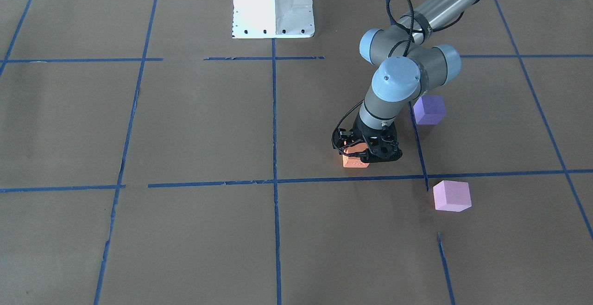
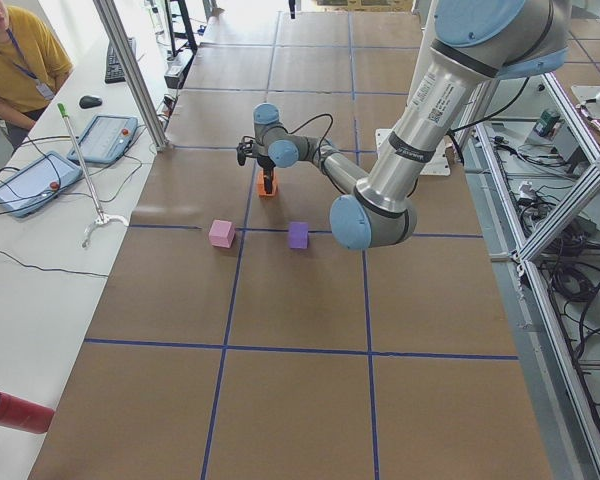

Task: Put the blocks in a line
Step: 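Carry the orange cube with the left gripper between the pink and purple cubes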

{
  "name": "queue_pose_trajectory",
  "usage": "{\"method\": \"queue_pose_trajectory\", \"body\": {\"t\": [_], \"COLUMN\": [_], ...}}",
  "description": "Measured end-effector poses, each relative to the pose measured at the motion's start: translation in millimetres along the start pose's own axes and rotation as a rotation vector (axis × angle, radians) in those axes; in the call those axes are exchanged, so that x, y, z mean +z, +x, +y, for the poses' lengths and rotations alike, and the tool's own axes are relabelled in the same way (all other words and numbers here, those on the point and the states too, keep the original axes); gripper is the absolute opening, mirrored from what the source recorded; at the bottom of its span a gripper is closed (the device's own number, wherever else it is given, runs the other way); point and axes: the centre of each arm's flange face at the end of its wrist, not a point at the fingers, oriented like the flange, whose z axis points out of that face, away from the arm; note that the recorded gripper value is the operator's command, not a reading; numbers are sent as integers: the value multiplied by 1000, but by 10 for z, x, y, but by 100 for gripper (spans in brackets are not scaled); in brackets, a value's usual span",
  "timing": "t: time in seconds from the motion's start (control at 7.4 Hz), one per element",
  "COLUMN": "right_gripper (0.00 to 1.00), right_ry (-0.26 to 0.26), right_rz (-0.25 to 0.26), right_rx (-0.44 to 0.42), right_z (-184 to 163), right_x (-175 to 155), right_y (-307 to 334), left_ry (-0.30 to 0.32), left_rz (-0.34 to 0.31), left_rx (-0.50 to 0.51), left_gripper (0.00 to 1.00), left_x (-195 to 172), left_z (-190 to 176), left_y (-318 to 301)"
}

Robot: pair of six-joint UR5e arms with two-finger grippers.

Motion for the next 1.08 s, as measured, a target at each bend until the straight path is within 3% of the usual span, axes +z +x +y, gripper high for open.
{"method": "queue_pose_trajectory", "body": {"t": [0.14,0.54,0.81,1.08], "right_gripper": [100,100,100,100], "right_ry": [0,0,0,0], "right_rz": [0,0,0,0], "right_rx": [0,0,0,0], "right_z": [0,0,0,0], "right_x": [1,-1,1,1], "right_y": [1,-1,1,1], "left_ry": [1,7,-7,-22], "left_rz": [3,15,31,-5], "left_rx": [4,3,23,37], "left_gripper": [24,24,24,25], "left_x": [5,-113,-418,-475], "left_z": [1,-62,-168,-228], "left_y": [0,-100,-709,-1445]}}
